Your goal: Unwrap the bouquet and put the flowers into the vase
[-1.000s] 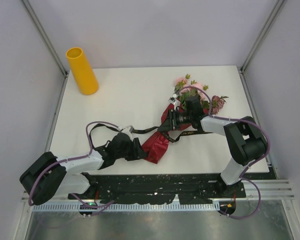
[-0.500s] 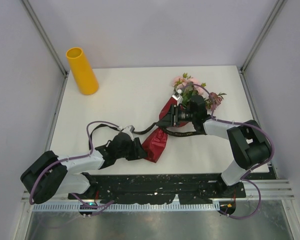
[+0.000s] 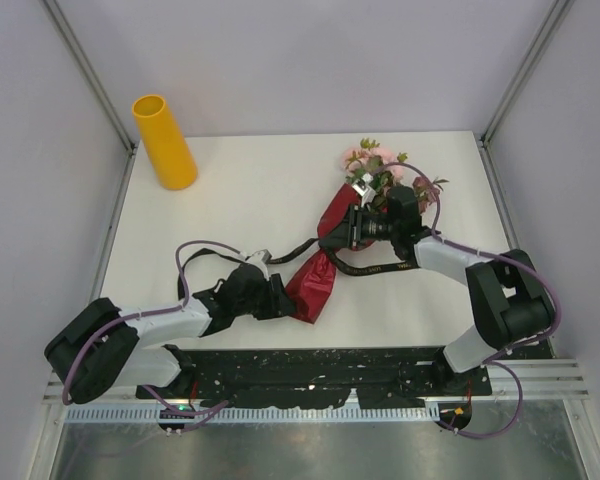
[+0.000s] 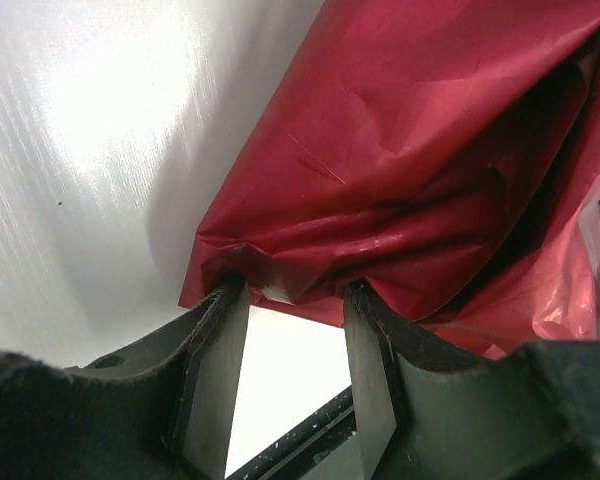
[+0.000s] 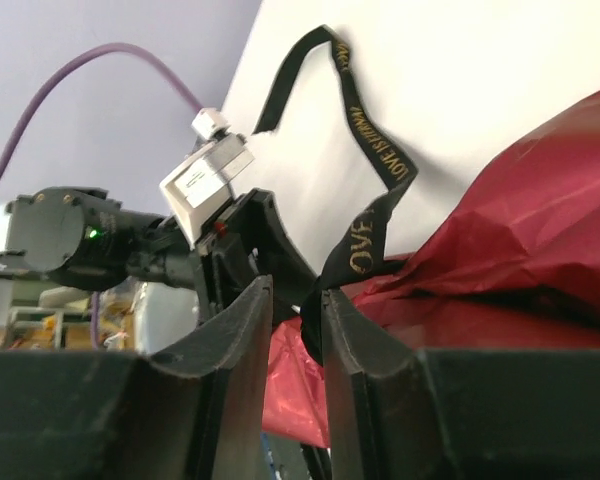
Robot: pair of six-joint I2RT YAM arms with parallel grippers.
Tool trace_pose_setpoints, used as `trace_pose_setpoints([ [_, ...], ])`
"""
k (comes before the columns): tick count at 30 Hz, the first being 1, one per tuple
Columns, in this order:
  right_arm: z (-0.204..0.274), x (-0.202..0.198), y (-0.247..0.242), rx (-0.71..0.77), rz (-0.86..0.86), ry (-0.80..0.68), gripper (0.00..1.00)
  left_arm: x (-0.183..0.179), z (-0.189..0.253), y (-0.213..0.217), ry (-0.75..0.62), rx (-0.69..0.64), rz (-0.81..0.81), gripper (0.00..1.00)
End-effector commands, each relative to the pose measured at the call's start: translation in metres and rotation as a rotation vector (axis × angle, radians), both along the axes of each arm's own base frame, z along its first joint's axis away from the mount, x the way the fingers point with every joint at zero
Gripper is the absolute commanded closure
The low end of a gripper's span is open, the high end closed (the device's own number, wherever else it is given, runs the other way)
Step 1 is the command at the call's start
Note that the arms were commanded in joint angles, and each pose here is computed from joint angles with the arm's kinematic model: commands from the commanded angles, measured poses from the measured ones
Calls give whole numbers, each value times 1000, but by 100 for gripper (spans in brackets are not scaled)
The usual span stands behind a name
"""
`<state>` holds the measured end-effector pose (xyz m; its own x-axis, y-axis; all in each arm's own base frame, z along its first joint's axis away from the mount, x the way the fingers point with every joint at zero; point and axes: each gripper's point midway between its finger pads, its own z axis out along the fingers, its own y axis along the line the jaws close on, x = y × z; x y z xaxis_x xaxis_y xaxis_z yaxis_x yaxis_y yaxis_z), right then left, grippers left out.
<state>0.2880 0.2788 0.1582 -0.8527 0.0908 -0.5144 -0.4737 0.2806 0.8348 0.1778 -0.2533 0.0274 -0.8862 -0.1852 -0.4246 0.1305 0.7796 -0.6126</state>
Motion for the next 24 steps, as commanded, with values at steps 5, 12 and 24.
trace_pose_setpoints([
  [5,2,6,-21,-193,-75,-162,87,-27,-49,43,117,218,22,51],
  [12,-14,20,-50,-442,-179,-177,90,-28,-51,42,124,225,21,51],
  [24,-32,11,-50,-724,-137,-307,65,-31,-53,41,131,231,17,51],
])
